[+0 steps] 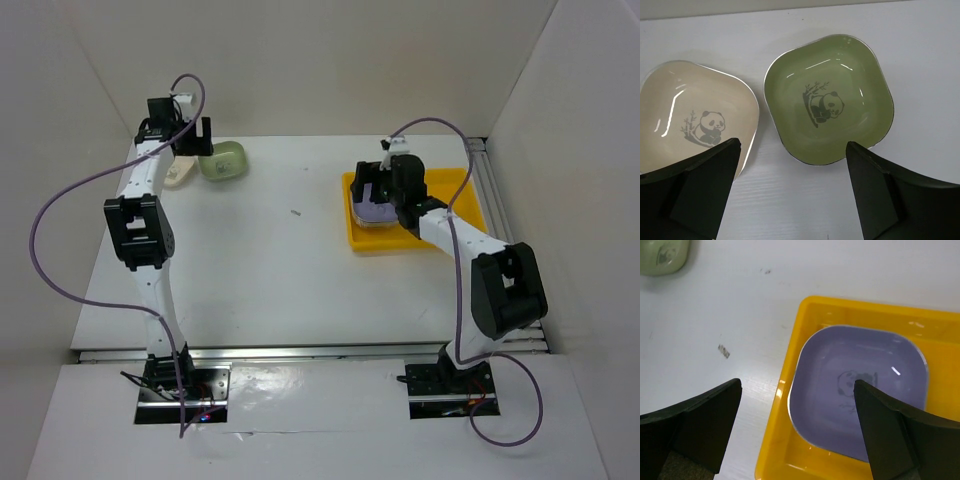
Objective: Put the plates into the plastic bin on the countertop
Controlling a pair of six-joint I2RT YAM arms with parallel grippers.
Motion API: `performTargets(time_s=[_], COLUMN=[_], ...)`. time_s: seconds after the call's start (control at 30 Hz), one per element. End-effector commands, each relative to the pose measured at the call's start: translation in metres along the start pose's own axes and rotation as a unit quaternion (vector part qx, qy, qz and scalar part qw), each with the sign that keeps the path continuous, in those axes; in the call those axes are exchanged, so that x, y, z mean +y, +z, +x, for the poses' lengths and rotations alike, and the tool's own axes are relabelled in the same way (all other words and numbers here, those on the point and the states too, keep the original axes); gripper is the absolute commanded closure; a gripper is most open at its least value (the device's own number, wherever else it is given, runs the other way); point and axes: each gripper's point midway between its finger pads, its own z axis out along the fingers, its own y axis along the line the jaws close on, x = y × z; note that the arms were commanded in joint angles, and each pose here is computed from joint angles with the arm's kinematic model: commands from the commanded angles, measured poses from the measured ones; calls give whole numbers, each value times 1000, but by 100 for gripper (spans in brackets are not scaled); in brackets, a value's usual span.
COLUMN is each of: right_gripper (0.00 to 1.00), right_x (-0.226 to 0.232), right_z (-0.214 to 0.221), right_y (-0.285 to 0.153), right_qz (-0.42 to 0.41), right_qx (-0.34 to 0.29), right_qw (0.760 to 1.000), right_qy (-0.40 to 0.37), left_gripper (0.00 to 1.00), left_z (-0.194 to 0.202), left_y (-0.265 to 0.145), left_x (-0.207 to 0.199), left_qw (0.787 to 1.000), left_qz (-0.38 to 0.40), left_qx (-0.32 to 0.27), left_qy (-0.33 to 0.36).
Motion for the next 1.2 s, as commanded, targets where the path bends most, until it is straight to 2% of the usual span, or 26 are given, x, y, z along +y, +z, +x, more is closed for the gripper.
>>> performTargets(time_s=[0.0, 0.1, 0.27, 0.4, 0.7, 1.0, 1.17], right_gripper=[0, 0, 0, 0, 0, 0, 0], right_x=[19, 24, 27, 33, 32, 36, 35], right_z=[-10, 8, 29, 32, 36, 40, 42], right_y=[-9, -2, 9, 8, 11, 8, 10], right_qz=[-21, -22, -21, -29, -35, -39, -38], right_qx=[-31, -10, 14, 15, 16, 16, 21], right_qw=[999, 1000, 999, 999, 998, 998, 998], right_qy=[-2, -16, -24, -26, -40, -46, -46], left_gripper=[0, 1, 11, 13, 16, 24, 24], left_z=[3, 22, 48, 49, 43, 73, 74], left_y=[11, 18, 24, 28, 40, 63, 63], left_x=[-11, -16, -23, -16, -12, -5, -1], left_qw=[999, 997, 989, 984, 982, 977, 977], left_qz=[21, 25, 23, -4, -12, -35, -45], left_qx=[6, 23, 50, 45, 33, 64, 63], left_qy=[-28, -66, -137, -171, -184, -198, -198])
